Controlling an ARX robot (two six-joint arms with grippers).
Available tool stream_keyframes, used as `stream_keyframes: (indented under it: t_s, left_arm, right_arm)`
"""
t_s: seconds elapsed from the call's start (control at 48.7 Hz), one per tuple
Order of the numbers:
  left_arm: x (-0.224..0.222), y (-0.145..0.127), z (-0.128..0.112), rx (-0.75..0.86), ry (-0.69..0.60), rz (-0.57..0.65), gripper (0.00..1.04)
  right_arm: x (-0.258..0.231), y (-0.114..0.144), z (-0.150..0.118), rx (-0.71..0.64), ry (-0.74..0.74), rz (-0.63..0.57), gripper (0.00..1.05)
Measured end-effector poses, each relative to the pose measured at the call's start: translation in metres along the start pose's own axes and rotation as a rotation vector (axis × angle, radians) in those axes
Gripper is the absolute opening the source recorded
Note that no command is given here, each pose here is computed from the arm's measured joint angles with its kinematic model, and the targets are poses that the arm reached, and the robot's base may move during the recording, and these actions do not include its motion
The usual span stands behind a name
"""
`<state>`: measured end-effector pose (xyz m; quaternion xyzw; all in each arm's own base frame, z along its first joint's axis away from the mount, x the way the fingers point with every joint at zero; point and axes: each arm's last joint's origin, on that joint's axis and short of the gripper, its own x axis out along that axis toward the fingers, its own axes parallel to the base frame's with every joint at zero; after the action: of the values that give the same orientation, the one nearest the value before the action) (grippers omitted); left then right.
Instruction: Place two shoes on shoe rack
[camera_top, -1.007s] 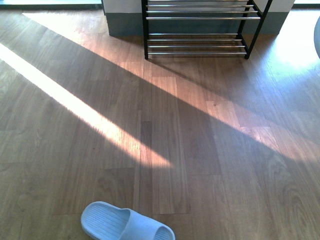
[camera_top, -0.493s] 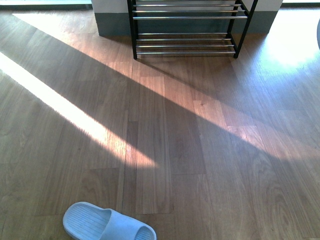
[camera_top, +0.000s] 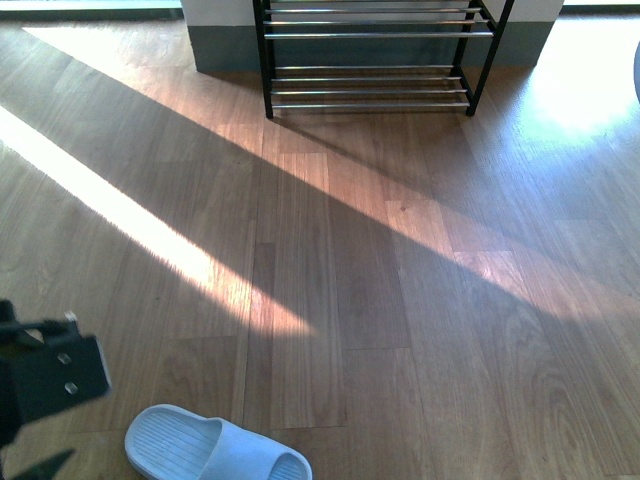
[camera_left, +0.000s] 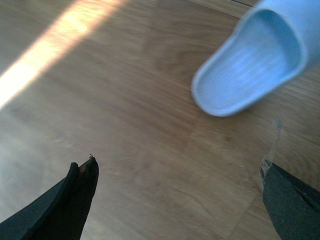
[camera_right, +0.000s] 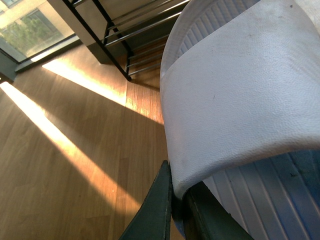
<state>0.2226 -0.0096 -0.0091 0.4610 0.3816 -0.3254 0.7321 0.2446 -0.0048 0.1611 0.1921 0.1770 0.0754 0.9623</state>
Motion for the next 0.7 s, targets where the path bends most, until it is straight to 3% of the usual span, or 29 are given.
stream_keyframes:
  t_s: [0.308, 0.699]
  left_arm:
    - [0.088, -0.050, 0.000, 0.021, -0.002, -0.327, 0.95]
    - [0.130, -0.075, -0.005, -0.049, -0.004, -0.439, 0.95]
  right_arm:
    - [0.000, 0.000, 0.000, 0.000, 0.000, -0.001, 0.02]
    - [0.000, 0.000, 0.000, 0.000, 0.000, -0.001, 0.02]
